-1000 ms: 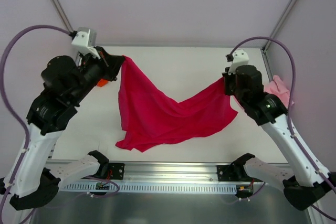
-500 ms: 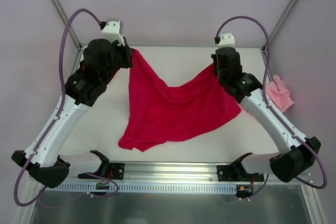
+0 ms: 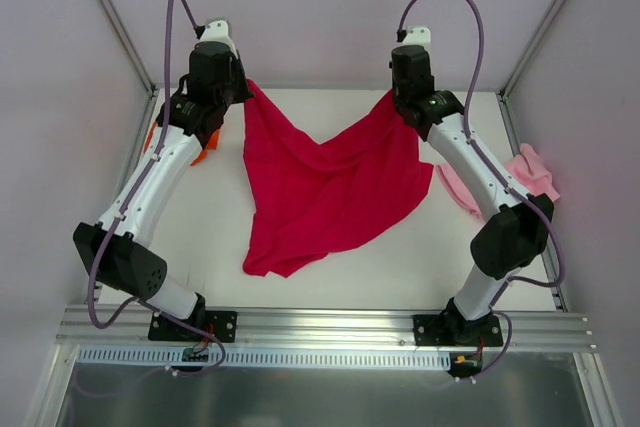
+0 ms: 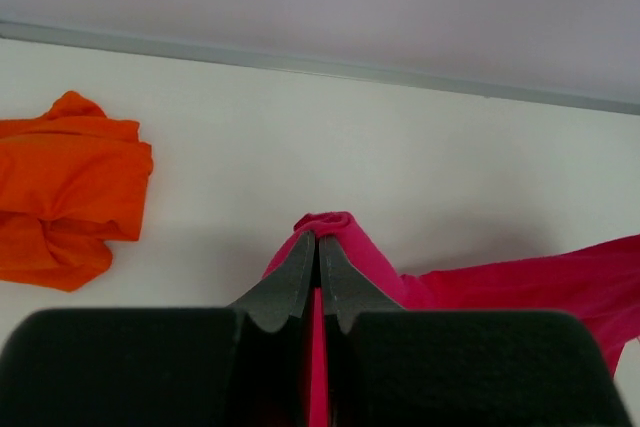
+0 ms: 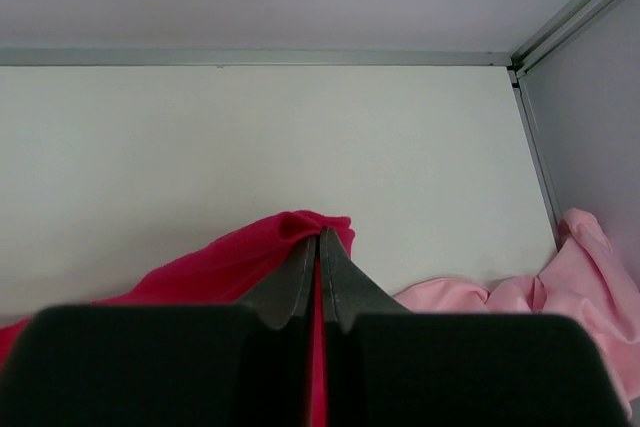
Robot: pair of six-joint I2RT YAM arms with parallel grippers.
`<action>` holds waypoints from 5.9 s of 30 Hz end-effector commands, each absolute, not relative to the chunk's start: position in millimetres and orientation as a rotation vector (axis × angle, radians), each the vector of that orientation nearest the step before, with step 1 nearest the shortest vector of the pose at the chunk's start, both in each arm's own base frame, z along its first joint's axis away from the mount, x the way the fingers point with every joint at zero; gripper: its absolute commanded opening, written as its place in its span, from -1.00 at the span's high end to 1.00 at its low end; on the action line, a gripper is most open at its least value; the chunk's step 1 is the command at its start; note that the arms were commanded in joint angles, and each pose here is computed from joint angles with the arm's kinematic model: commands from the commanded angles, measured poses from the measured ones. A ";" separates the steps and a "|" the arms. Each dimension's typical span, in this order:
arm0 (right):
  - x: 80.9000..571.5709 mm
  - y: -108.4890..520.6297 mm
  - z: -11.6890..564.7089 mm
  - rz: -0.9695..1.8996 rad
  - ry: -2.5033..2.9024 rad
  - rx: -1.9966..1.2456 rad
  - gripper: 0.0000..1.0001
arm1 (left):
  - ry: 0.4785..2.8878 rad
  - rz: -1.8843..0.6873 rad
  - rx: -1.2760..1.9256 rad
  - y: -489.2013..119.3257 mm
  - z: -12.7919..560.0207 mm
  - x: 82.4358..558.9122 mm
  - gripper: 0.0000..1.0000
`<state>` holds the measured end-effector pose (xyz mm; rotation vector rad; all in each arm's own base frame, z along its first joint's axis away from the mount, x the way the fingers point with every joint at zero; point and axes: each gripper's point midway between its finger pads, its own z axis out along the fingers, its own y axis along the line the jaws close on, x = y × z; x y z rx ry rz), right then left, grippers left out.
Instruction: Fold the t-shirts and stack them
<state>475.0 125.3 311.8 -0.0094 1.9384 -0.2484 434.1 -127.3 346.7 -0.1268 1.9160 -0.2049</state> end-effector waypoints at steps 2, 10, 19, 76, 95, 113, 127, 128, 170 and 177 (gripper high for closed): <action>487.3 122.3 336.1 -0.237 1.865 0.091 0.98 | 1.800 -0.225 -0.220 -113.2 380.0 464.5 1.00; 498.1 111.1 289.8 -0.329 1.931 0.088 0.98 | 1.748 -0.144 -0.230 -101.8 399.7 517.2 1.00; 541.1 107.4 259.9 -0.286 1.987 0.132 0.98 | 1.676 -0.184 -0.364 -65.8 422.8 559.7 1.00; 167.9 -10.4 487.5 -0.001 1.437 0.052 0.98 | 0.918 -1.041 0.677 -127.1 653.5 -9.1 1.00; 260.8 38.2 460.9 -0.048 1.609 -0.062 0.98 | 1.465 -0.455 0.207 -129.6 535.4 264.3 1.00; 336.4 106.4 324.3 0.040 2.052 -0.167 0.98 | 1.729 -0.226 0.115 -143.3 439.1 370.7 1.00; 391.8 131.1 300.3 -0.073 2.104 -0.157 0.98 | 1.804 -0.145 0.052 -156.0 418.6 426.0 1.00; 389.4 130.6 305.3 -0.072 2.102 -0.171 0.98 | 1.798 -0.176 0.073 -159.7 425.4 420.3 1.00; 153.7 19.6 536.0 0.143 1.362 -0.133 0.98 | 0.691 -1.253 1.081 -152.7 668.6 -64.2 1.00; 151.4 74.6 532.4 0.411 1.441 -0.283 0.98 | 0.661 -1.251 1.113 -149.0 668.2 -77.2 1.00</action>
